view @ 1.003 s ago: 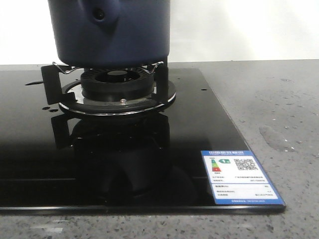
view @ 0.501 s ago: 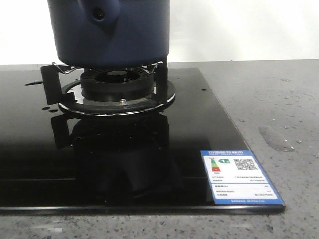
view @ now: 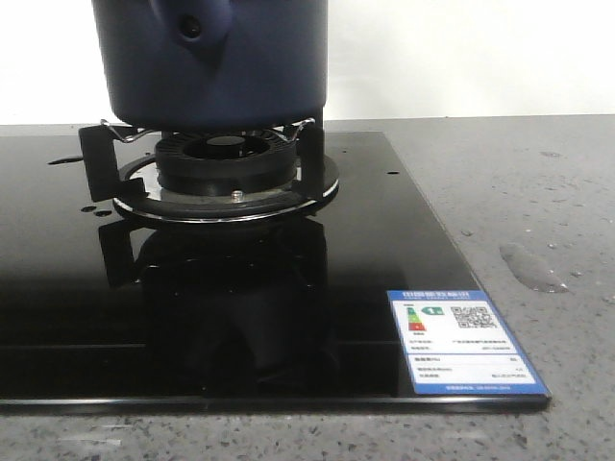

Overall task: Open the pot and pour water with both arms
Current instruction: 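Tilt the blue bowl over the open pot with the right gripper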

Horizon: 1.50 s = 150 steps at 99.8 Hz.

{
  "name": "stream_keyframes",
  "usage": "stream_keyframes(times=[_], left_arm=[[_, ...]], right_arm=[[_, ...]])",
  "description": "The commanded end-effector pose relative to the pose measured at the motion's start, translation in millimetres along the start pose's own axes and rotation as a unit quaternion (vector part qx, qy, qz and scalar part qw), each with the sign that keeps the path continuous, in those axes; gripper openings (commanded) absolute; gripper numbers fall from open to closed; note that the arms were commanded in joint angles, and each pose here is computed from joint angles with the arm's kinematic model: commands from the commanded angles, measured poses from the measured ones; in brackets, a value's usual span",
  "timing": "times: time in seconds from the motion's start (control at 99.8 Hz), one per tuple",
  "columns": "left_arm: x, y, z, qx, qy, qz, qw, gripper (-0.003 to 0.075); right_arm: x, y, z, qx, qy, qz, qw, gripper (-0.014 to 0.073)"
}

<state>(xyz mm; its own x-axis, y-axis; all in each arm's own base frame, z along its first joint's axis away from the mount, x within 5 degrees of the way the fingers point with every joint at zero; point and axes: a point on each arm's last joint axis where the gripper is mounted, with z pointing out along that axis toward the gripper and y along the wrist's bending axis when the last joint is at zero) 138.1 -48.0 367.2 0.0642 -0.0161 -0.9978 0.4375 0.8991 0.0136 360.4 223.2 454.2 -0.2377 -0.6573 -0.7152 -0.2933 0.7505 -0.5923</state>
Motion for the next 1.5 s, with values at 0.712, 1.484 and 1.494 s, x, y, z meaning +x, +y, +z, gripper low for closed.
stream_keyframes(times=[0.712, 1.484, 1.494], left_arm=[[-13, -8, -1, 0.014, -0.021, -0.022, 0.999, 0.0251], [-13, -10, -1, 0.024, -0.022, -0.022, 0.999, 0.0251], [-13, -10, -1, 0.026, -0.023, -0.022, 0.999, 0.0251]], right_arm=[[-61, -6, -84, 0.254, -0.156, -0.213, 0.930, -0.0041], [-6, -29, -55, 0.047, 0.051, 0.108, 0.992, -0.0042], [-6, -31, -56, 0.045, 0.051, 0.115, 0.991, -0.0042]])
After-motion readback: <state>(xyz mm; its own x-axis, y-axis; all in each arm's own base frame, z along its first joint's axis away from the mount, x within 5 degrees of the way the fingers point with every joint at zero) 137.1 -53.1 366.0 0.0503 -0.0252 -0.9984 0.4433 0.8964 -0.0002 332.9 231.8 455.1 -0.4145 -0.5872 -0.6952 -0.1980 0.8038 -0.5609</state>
